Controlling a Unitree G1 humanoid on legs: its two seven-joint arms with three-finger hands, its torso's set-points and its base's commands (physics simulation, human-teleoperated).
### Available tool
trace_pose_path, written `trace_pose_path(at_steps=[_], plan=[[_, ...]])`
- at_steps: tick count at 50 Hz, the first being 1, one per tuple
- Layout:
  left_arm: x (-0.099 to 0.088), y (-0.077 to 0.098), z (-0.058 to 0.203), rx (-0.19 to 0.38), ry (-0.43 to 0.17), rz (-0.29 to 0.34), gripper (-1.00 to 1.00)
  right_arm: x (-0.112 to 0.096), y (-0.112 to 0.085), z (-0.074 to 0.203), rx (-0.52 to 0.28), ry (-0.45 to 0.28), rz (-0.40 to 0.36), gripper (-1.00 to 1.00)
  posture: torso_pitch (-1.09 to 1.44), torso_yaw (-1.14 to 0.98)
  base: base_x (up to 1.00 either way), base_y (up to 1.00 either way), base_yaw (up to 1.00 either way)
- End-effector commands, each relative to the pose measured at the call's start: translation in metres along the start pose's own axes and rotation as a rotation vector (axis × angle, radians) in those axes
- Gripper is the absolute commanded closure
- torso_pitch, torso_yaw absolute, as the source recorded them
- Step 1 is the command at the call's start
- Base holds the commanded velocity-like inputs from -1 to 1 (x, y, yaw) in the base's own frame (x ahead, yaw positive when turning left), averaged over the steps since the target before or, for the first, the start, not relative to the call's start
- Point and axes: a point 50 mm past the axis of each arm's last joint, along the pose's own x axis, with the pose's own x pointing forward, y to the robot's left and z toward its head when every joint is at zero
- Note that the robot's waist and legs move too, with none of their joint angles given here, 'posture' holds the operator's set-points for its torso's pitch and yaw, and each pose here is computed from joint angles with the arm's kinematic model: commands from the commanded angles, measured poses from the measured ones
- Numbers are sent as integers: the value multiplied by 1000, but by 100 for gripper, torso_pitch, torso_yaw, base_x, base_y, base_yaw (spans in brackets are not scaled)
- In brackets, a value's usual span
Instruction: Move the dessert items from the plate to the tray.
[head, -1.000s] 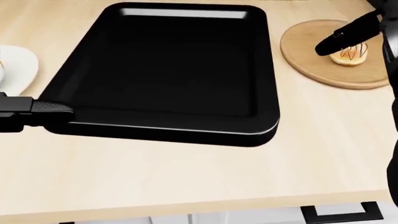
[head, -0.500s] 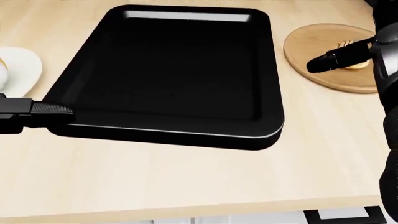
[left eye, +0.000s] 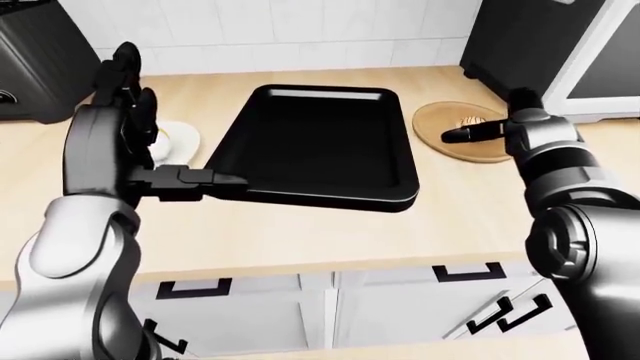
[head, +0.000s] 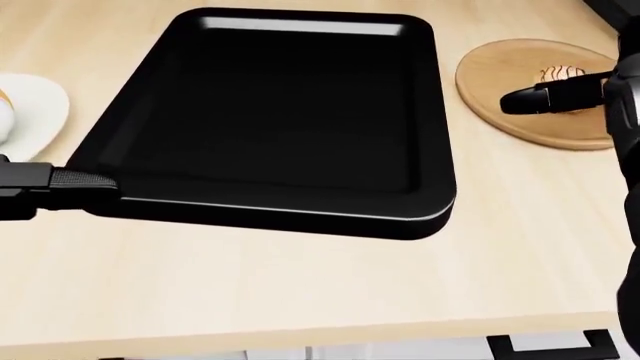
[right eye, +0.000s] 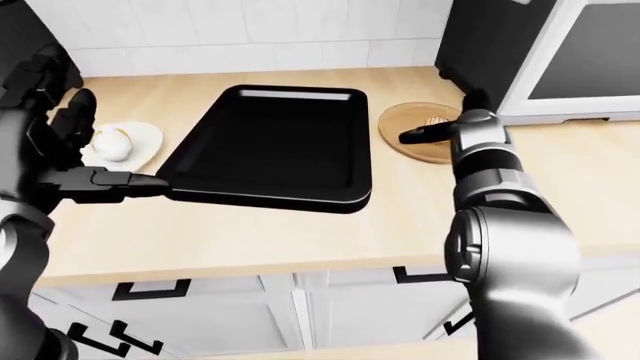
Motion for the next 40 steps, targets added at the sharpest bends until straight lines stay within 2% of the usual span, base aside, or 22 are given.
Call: trace_pose_path(at_steps=[1,13,28,34,40], plan=[[-1,3,12,12,-72,21,-100,-6,-13,27,33,-105,-42,-100,0,0,0,0,0],[-3,2,15,19,-78,21,-100,-6,-16,28,31,-119,-63,-99,0,0,0,0,0],[-6,3,16,22,-84,25,-100,-7,-11,32,-52,-165,-86,-73,0,0,0,0,0],[-6,4,16,23,-85,30,-100,-8,-9,34,-70,-178,-85,-69,0,0,0,0,0],[-6,4,16,25,-86,32,-100,-8,-9,33,-82,-183,-92,-55,0,0,0,0,0]])
